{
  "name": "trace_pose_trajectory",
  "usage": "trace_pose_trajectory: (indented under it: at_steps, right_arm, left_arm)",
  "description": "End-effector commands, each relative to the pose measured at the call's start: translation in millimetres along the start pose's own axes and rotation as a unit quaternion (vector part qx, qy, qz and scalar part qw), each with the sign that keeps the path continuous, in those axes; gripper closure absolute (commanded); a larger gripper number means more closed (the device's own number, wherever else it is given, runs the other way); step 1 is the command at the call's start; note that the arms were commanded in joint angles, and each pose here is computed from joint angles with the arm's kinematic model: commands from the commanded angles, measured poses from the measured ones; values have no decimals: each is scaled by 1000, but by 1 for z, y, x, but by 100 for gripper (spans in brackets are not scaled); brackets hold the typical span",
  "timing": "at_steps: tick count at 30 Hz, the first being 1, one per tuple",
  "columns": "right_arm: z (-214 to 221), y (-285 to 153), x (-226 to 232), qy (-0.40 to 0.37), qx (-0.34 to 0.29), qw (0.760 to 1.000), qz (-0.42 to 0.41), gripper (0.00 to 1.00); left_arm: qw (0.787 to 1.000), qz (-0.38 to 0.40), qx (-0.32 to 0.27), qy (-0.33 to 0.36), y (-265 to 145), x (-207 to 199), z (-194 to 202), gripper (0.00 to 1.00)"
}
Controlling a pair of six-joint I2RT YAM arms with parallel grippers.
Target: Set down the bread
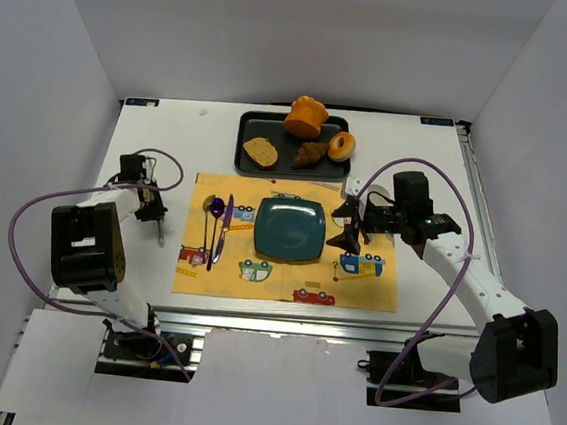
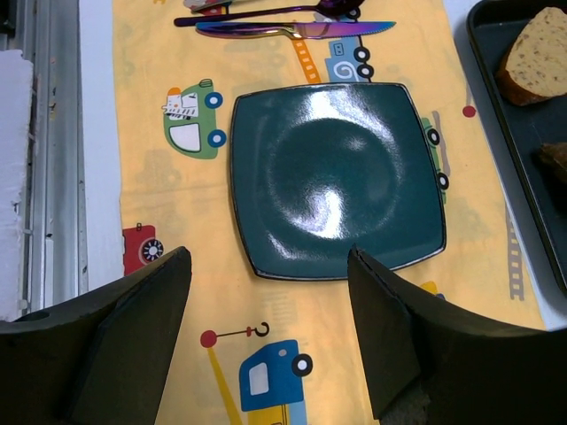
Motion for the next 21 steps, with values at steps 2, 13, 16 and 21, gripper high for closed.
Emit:
trace_pose_trajectory:
  at_steps: [2,13,16,21]
  right_arm:
    - [-19,-11,-11,-23,-19,999,25,24]
    - [-25,-46,-41,-19,-32,995,90,23]
    - [-24,-56,-45,-18,-35,994,105,23]
    - [-20,-59,-42,-18,-35,993,109,23]
  left_arm:
    - [986,145,-74,-36,-47,-52,-41,99]
    - [894,433,-83,-83,-150,-267,-96,93]
    - [876,464,-52,-117,-151,-298,-102,90]
    - [861,482,-13,-159,-145,-320,-111,81]
Point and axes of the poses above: each gripper's point midway between its finger pads, its own y axis out along the fingers, its own x axis along the line the jaws close on, z = x × y, the point moved 3 cm from there along -y, back along the fingers, and after that the axes turned 1 degree about y, right-handed, at the moved point
